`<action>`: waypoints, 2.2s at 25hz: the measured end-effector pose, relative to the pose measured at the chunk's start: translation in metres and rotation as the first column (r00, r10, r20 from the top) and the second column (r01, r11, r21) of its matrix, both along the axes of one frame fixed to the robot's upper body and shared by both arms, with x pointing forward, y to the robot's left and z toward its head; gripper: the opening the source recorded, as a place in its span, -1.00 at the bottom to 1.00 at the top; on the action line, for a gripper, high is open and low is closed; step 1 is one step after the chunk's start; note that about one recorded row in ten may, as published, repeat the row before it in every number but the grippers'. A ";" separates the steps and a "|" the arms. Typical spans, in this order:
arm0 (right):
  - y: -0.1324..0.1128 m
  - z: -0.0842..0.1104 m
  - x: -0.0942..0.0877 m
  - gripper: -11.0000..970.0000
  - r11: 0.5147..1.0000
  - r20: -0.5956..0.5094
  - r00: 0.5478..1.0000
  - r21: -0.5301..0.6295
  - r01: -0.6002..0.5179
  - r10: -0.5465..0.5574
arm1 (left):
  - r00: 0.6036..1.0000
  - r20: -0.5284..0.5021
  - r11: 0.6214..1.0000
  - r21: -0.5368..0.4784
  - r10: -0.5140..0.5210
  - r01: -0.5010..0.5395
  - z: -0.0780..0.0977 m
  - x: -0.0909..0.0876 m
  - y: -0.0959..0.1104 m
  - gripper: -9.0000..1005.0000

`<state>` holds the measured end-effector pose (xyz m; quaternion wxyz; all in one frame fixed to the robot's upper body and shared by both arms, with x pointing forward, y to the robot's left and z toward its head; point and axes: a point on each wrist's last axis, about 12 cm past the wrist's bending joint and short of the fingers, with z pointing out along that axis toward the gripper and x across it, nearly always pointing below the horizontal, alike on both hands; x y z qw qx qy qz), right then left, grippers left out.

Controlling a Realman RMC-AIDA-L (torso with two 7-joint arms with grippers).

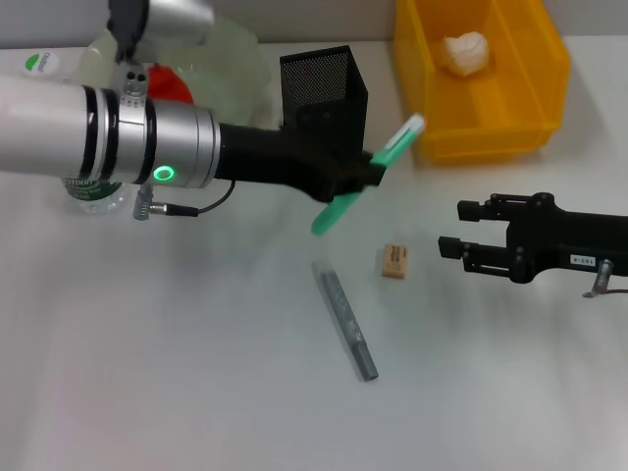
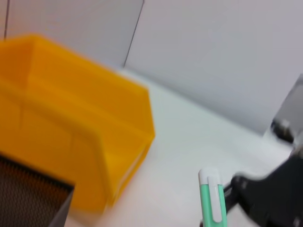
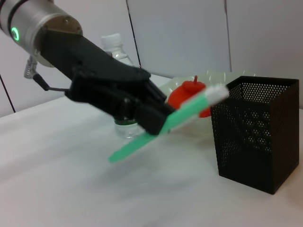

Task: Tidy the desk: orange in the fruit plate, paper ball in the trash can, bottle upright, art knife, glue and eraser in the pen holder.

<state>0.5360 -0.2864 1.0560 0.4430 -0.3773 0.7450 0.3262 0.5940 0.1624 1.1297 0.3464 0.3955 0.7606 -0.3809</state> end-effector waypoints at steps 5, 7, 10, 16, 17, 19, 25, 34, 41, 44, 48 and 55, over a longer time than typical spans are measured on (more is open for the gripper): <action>0.001 0.000 0.001 0.28 1.000 -0.004 1.000 0.002 0.001 -0.001 | 0.997 0.062 0.989 -0.144 0.041 -0.031 0.000 0.000 0.002 -0.54; 0.002 -0.001 0.001 0.28 1.000 -0.005 1.000 0.003 0.001 -0.001 | 0.995 0.084 0.978 -0.204 0.063 -0.045 0.000 0.001 0.001 -0.54; 0.002 -0.001 0.000 0.28 1.000 -0.007 1.000 0.006 0.000 0.000 | 0.989 0.123 0.963 -0.267 0.084 -0.049 -0.001 0.002 -0.001 -0.53; 0.002 -0.003 -0.003 0.28 1.000 -0.015 1.000 0.011 0.001 -0.001 | 0.960 0.204 0.910 -0.404 0.191 -0.095 -0.007 0.002 -0.005 -0.52; 0.002 -0.004 -0.004 0.28 1.000 -0.016 1.000 0.011 0.000 0.000 | 0.946 0.230 0.898 -0.424 0.230 -0.116 -0.010 0.002 -0.007 -0.52; 0.002 -0.004 -0.005 0.28 1.000 -0.019 1.000 0.011 -0.001 0.001 | 0.931 0.248 0.889 -0.436 0.267 -0.139 -0.013 0.003 -0.008 -0.51; 0.003 -0.005 -0.006 0.28 1.000 -0.023 1.000 0.010 -0.007 0.008 | 0.859 0.313 0.856 -0.460 0.405 -0.236 -0.021 0.006 -0.016 -0.50; 0.004 -0.006 -0.009 0.28 1.000 -0.029 0.999 0.014 -0.020 0.020 | 0.778 0.377 0.837 -0.436 0.503 -0.330 -0.028 0.008 -0.030 -0.49; 0.005 -0.007 -0.010 0.28 1.000 -0.034 0.999 0.016 -0.025 0.025 | 0.759 0.392 0.842 -0.385 0.520 -0.378 -0.035 0.011 -0.030 -0.47; 0.006 -0.007 -0.009 0.28 0.999 -0.036 0.999 0.019 -0.030 0.031 | 0.750 0.408 0.847 -0.360 0.520 -0.391 -0.038 0.012 -0.028 -0.47; 0.007 -0.007 -0.009 0.28 0.999 -0.034 0.999 0.019 -0.033 0.033 | 0.746 0.405 0.843 -0.356 0.529 -0.404 -0.039 0.014 -0.026 -0.46; 0.009 -0.007 -0.009 0.28 0.999 -0.033 0.999 0.021 -0.035 0.036 | 0.737 0.420 0.843 -0.352 0.530 -0.406 -0.038 0.015 -0.025 -0.45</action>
